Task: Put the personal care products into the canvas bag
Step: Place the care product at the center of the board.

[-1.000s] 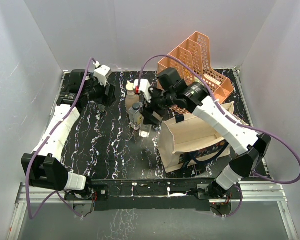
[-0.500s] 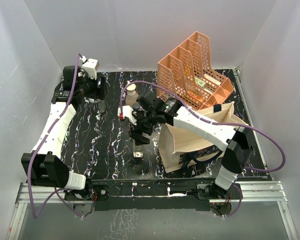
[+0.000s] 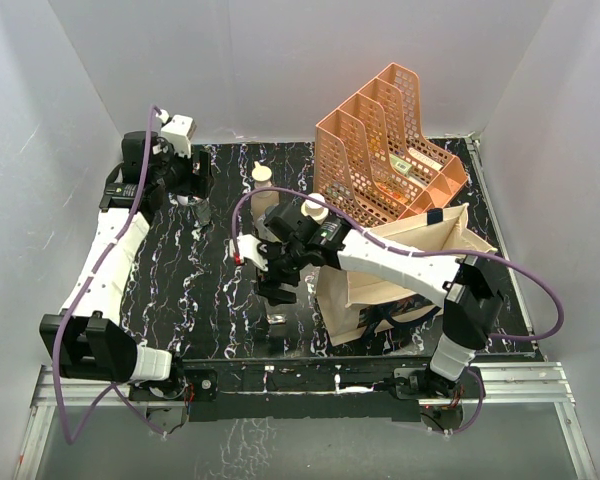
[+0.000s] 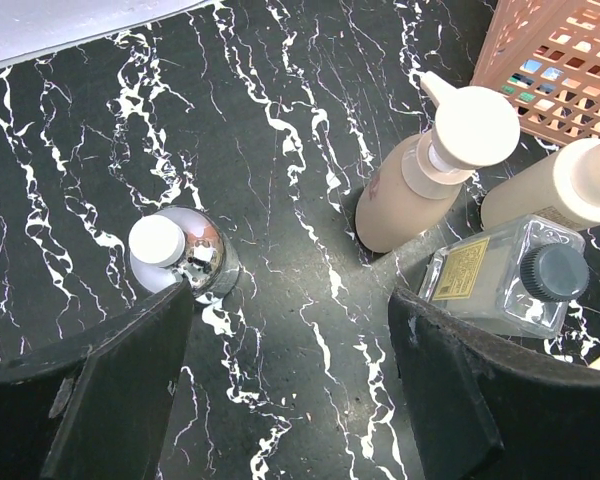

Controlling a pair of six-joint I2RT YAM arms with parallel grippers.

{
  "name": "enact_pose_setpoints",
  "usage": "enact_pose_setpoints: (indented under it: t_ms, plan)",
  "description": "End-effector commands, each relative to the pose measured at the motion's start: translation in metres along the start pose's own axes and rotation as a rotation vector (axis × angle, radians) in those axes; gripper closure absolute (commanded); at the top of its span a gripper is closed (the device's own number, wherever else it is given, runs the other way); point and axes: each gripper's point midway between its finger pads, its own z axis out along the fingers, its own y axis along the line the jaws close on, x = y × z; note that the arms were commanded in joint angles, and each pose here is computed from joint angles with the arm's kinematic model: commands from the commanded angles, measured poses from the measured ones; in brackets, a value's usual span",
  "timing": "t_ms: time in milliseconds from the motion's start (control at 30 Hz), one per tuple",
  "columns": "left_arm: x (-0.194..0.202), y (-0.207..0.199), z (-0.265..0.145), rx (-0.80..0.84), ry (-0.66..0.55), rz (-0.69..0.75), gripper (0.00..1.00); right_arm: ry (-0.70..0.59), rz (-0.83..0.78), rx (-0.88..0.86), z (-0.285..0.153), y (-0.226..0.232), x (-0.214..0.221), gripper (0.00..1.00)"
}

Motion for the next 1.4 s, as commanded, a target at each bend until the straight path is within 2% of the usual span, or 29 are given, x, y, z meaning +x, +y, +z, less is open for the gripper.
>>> enact_pose_setpoints:
  t_ms: [0,167,200,233,367,700,1367]
  plan:
    - [-0.012,-0.001,-0.015,0.001,-0.054,0.015,0.23,-0.135,-0.08,0.031,-0.006,-0.006,-0.033,0.74]
    - [-0.013,-0.003,-0.018,0.015,-0.062,0.015,0.22,-0.143,-0.043,0.009,0.003,0.001,-0.026,0.59]
    - [-0.014,-0.004,-0.018,0.019,-0.062,0.015,0.22,-0.145,-0.04,0.015,0.003,0.0,-0.026,0.48]
    - [-0.014,-0.004,-0.019,0.021,-0.063,0.016,0.22,-0.144,-0.035,0.021,0.004,0.0,-0.025,0.41]
    - [-0.014,-0.006,-0.02,0.031,-0.067,0.02,0.22,-0.145,-0.022,0.023,0.004,0.0,-0.025,0.28]
    - [-0.013,-0.009,-0.022,0.05,-0.066,0.03,0.22,-0.146,-0.007,0.022,0.001,0.004,-0.021,0.14]
    - [-0.012,-0.012,-0.022,0.069,-0.065,0.034,0.22,-0.165,0.059,0.05,0.0,-0.003,-0.017,0.11]
